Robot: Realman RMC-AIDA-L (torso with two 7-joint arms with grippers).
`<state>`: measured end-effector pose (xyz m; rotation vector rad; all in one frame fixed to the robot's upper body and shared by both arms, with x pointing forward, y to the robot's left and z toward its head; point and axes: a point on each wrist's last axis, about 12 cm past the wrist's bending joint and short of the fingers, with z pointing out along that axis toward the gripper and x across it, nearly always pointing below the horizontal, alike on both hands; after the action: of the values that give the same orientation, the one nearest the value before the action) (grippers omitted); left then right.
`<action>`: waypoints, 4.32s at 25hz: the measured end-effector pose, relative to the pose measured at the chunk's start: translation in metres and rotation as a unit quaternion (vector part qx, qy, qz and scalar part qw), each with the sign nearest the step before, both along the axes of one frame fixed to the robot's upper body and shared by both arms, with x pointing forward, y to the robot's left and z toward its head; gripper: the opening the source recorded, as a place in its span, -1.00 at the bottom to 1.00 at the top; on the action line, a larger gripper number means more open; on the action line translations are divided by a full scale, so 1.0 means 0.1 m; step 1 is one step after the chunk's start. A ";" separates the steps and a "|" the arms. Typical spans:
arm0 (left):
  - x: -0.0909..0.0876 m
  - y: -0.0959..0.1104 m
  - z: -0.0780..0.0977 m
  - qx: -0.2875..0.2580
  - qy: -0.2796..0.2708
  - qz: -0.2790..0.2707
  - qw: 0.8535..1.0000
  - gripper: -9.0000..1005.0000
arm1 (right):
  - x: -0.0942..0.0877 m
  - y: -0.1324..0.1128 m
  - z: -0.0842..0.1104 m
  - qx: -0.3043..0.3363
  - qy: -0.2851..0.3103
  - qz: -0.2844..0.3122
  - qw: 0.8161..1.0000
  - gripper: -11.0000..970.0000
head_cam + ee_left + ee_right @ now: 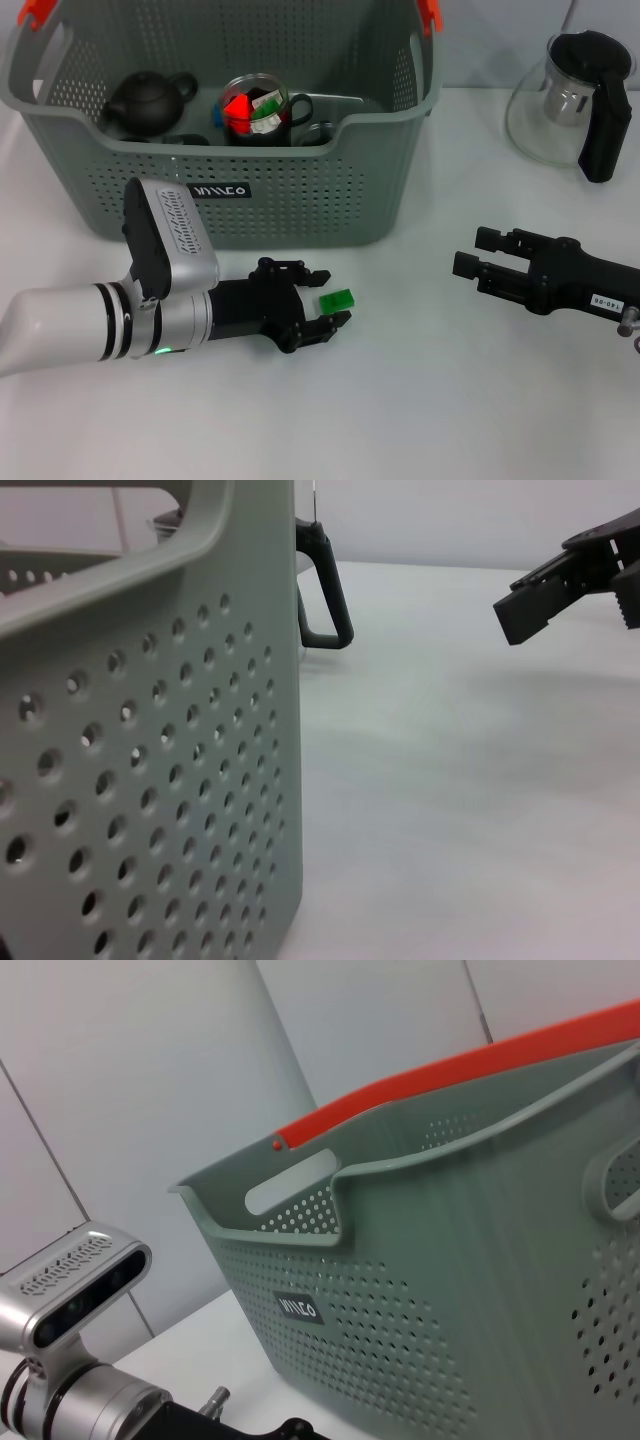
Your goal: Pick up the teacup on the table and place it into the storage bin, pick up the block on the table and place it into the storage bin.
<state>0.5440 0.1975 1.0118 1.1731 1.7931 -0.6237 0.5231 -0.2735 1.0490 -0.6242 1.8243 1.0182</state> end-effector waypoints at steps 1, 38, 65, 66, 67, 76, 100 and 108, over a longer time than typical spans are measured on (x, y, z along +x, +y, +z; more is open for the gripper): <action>0.00 0.00 0.00 0.001 -0.001 0.000 1.000 0.16 | 0.00 0.00 0.00 0.000 0.000 0.000 1.000 0.40; -0.17 0.42 0.55 -0.154 -0.020 -0.075 0.985 -0.61 | 0.03 -0.01 0.03 -0.001 -0.006 0.000 1.000 0.40; 1.07 0.57 2.19 -0.132 0.007 0.097 0.987 -0.60 | 0.02 0.04 0.07 0.013 -0.018 0.013 1.000 0.40; 1.12 0.52 2.20 -0.087 0.015 0.106 0.990 -0.60 | 0.02 0.04 0.07 0.013 -0.017 0.013 1.000 0.40; 1.17 0.47 2.20 -0.039 0.020 0.118 0.992 -0.60 | 0.02 0.04 0.07 0.013 -0.017 0.013 1.000 0.41; 1.28 0.10 1.87 0.144 -0.005 0.173 0.974 -0.60 | 0.03 0.06 0.08 0.013 -0.018 0.014 1.000 0.45; 0.43 0.83 1.82 -0.403 -0.089 0.045 0.910 0.69 | 0.04 0.10 0.10 0.016 -0.033 0.023 0.999 0.54; -0.23 0.99 1.16 -0.425 -0.103 0.028 0.899 0.76 | -0.14 0.20 0.17 0.050 -0.104 0.085 0.990 0.58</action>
<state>0.5209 0.2961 1.1277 0.5465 1.1478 -1.0592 0.5087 -0.2532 1.0657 -0.8044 1.5492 1.1057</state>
